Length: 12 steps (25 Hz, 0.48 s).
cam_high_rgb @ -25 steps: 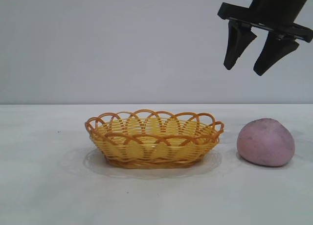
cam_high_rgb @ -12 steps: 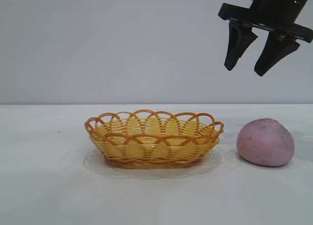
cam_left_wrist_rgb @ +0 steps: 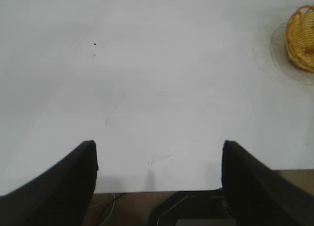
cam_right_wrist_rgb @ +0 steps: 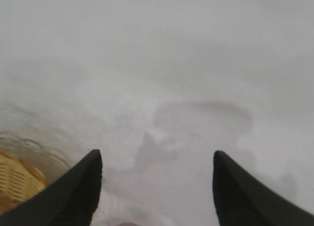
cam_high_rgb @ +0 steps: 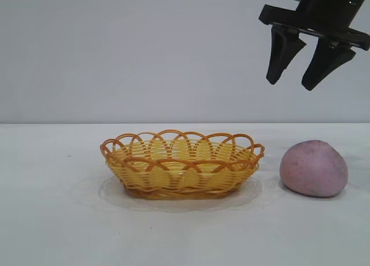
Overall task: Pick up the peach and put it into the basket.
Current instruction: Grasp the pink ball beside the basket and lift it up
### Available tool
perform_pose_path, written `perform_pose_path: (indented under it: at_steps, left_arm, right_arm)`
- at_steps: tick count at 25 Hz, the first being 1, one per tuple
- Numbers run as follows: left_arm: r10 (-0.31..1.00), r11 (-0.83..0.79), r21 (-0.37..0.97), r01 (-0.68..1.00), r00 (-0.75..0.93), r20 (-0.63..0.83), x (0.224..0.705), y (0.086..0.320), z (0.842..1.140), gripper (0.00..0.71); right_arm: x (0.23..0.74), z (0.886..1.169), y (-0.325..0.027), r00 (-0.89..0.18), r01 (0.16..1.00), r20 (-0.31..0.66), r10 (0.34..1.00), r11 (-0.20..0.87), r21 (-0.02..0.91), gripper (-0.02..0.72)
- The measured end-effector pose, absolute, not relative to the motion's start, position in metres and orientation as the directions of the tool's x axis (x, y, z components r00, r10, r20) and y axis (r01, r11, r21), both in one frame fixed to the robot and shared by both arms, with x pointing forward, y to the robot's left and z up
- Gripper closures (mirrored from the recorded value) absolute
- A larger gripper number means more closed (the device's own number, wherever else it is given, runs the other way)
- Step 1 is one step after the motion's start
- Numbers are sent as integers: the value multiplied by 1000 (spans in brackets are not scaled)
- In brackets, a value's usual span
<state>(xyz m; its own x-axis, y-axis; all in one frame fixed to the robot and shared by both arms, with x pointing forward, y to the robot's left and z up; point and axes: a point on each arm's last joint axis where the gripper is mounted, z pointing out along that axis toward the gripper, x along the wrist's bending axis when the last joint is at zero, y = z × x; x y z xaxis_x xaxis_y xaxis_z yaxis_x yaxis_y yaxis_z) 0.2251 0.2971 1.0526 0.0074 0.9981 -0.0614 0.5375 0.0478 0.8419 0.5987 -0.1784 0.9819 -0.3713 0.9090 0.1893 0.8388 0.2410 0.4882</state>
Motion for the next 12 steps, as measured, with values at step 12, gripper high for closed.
perform_pose_path:
  at_steps: [12]
  left_arm:
    - [999, 6, 860, 511, 32, -26, 230, 297, 1043, 239]
  right_arm:
    - [597, 981, -178, -375, 848, 197, 906, 250, 468, 288]
